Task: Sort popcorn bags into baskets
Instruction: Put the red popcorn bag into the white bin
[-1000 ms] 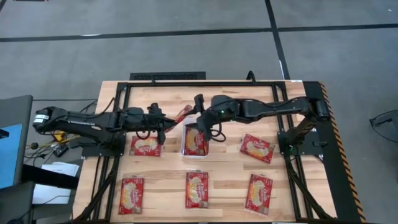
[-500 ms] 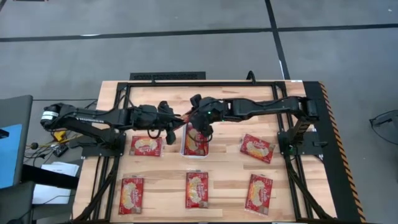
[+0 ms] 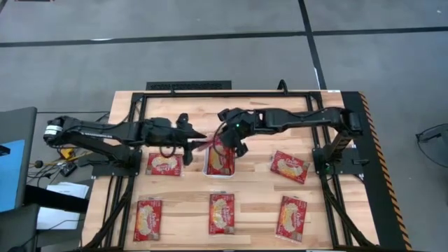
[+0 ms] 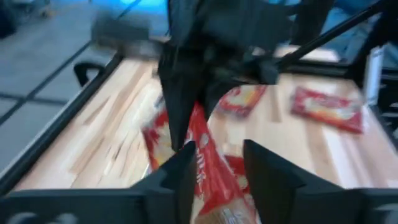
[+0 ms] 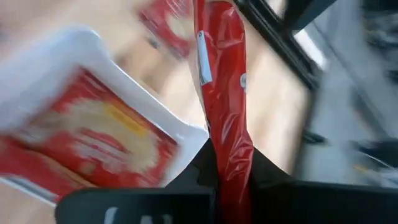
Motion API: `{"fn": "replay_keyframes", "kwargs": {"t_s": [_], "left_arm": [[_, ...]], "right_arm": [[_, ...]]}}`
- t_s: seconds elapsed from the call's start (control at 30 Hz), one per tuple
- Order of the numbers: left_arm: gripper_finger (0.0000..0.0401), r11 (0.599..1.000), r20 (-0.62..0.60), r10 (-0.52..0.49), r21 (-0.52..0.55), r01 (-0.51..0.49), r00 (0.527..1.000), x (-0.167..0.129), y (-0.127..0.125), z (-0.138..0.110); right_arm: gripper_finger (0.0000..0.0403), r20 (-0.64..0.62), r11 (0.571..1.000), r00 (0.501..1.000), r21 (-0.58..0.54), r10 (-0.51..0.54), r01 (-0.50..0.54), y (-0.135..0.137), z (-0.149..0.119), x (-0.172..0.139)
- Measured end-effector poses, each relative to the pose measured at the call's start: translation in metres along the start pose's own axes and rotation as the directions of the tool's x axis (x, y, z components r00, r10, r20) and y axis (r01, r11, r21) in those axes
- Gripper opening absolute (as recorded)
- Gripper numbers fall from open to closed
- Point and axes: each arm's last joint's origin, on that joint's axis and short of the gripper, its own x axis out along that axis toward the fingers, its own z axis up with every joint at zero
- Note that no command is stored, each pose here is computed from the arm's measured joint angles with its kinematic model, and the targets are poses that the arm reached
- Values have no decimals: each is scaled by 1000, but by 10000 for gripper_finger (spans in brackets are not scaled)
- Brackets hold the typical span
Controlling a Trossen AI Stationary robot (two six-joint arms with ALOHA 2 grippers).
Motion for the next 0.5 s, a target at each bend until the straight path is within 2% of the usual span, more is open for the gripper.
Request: {"fn": "replay_keyframes", "kwargs": {"t_s": [0.07, 0.17, 0.23, 0.4, 0.5], "left_arm": [[138, 1000, 35, -25, 16, 25, 999, -10, -3, 5], [183, 998, 56, -46, 41, 43, 997, -21, -6, 9], [211, 998, 29, -38, 52, 36, 999, -21, -9, 2], [269, 1000, -92, -8, 14, 9, 996, -10, -12, -27], [289, 997, -89, 76, 22, -74, 993, -8, -13, -33]], "right_arm": [[29, 23, 995, 997, 73, 68, -70, -4, -8, -5], [29, 89, 986, 993, 142, 80, -92, -16, -15, -10], [29, 105, 977, 989, 178, 102, -119, -20, -20, -16], [29, 212, 957, 962, 196, 172, -214, -24, -21, -21], [29, 257, 955, 949, 182, 184, -235, -23, -16, -23]]}}
